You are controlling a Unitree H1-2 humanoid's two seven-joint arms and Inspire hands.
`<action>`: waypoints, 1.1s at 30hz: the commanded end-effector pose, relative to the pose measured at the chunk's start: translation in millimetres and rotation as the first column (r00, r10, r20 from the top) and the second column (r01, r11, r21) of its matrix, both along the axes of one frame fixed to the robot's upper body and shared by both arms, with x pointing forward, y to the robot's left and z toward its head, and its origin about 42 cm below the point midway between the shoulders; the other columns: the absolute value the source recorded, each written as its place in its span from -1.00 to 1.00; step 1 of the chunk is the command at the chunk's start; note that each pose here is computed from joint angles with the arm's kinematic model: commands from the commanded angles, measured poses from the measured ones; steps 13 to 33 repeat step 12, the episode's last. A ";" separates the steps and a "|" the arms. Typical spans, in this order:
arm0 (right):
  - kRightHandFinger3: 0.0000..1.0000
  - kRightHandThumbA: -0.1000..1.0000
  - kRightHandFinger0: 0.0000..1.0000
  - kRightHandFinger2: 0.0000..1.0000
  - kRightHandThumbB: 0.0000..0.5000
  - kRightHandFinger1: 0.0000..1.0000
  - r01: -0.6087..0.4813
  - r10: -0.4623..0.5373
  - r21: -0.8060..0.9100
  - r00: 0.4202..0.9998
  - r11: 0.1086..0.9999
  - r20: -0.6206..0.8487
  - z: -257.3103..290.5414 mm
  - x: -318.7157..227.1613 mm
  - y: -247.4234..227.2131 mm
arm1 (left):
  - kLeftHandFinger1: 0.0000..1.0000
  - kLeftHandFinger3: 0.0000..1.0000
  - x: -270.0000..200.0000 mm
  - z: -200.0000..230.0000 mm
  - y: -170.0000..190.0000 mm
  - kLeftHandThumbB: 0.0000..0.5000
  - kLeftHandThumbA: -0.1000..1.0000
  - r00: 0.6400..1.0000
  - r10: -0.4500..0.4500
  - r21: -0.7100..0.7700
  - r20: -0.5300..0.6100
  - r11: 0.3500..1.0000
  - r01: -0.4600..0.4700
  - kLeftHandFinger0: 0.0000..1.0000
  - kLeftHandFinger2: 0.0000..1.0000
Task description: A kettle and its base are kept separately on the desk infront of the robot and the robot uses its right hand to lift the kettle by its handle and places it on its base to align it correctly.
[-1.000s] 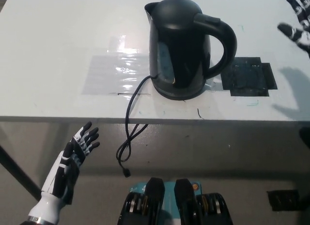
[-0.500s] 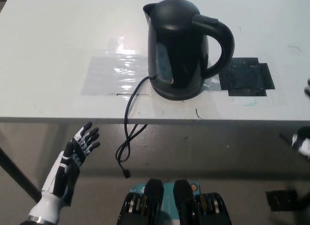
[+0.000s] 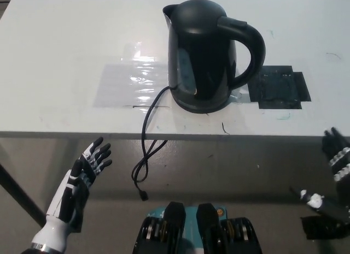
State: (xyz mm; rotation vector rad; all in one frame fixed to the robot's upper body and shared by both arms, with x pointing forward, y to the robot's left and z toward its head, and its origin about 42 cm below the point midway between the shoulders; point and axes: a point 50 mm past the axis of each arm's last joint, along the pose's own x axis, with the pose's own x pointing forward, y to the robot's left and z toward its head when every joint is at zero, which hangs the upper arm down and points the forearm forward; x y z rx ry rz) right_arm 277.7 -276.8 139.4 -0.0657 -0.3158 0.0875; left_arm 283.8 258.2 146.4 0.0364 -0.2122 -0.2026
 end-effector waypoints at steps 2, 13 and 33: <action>1.00 1.00 1.00 1.00 0.34 1.00 0.000 0.013 -0.115 0.993 0.993 0.118 -3.7 8.5 19.1 | 1.00 1.00 3.0 14.5 6.5 -0.80 1.00 0.996 0.027 -0.007 0.080 1.000 -0.026 1.00 1.00; 1.00 1.00 1.00 1.00 0.50 1.00 -0.010 0.015 -0.097 0.998 0.995 0.058 -19.7 2.7 22.3 | 1.00 1.00 -4.9 5.0 9.3 -0.86 1.00 0.998 0.030 0.000 0.051 1.000 -0.030 1.00 1.00; 1.00 1.00 1.00 1.00 0.50 1.00 -0.010 0.015 -0.097 0.998 0.995 0.058 -19.7 2.7 22.3 | 1.00 1.00 -4.9 5.0 9.3 -0.86 1.00 0.998 0.030 0.000 0.051 1.000 -0.030 1.00 1.00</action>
